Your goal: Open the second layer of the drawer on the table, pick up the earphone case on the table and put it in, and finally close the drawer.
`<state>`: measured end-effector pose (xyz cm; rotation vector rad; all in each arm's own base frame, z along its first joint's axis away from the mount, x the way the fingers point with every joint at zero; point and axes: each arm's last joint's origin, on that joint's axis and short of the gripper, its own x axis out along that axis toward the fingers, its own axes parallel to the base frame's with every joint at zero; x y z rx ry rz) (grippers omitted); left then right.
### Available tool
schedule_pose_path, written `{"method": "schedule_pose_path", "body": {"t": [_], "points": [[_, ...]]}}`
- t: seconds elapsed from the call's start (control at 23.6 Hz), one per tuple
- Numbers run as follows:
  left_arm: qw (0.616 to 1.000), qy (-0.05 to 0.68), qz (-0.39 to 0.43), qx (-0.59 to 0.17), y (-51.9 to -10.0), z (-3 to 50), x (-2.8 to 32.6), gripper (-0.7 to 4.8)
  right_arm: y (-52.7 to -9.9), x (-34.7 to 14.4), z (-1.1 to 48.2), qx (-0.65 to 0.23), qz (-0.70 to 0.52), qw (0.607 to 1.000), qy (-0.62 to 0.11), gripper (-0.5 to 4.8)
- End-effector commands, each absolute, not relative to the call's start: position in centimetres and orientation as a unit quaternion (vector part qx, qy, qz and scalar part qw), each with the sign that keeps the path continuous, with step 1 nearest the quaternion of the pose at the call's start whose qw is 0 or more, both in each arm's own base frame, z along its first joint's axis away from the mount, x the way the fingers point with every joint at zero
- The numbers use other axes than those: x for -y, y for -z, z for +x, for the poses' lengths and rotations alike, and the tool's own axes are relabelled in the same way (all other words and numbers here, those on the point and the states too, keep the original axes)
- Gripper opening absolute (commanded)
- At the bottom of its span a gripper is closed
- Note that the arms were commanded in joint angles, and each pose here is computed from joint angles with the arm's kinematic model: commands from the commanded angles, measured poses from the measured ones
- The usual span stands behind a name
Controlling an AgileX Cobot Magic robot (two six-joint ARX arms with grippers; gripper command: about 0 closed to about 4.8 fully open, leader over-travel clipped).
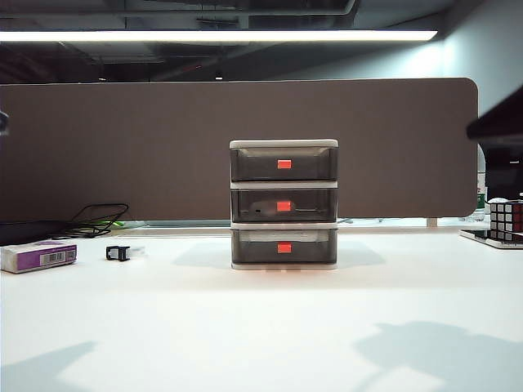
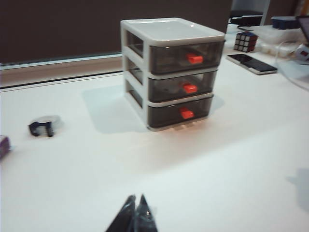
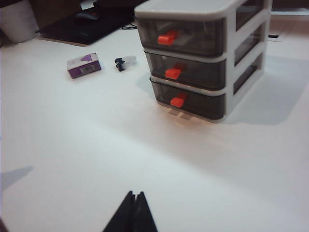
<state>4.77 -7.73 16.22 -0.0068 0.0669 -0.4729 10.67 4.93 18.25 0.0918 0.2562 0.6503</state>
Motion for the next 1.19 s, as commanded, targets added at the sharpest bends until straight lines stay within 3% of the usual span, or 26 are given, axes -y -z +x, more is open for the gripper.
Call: {"method": "schedule_pose_path", "body": {"t": [0.04, 0.34, 0.76, 0.97, 1.19], "points": [[0.967, 0.254, -0.013, -0.024, -16.1, 4.8, 7.9, -0.06, -18.0, -4.7, 10.4, -0.104, 0.048, 0.946, -0.304, -0.05], [0.968, 0.243, 0.041, -0.042, -15.4, 5.5, 7.5, -0.05, -14.5, -4.4, 9.8, -0.133, 0.063, 0.946, -0.29, -0.05], [0.972, 0.225, 0.049, -0.047, -15.4, 8.8, 4.2, -0.05, -14.5, -2.9, 9.9, -0.113, 0.019, 0.97, -0.216, -0.05], [0.99, 0.132, 0.039, -0.031, -15.8, 9.5, 2.1, -0.05, -14.8, -1.7, 10.2, -0.093, 0.014, 0.981, -0.171, -0.05], [0.992, 0.116, 0.037, -0.015, -16.2, 9.6, 1.8, -0.05, -15.5, -1.1, 9.9, -0.054, 0.012, 0.988, -0.147, -0.05]]}}
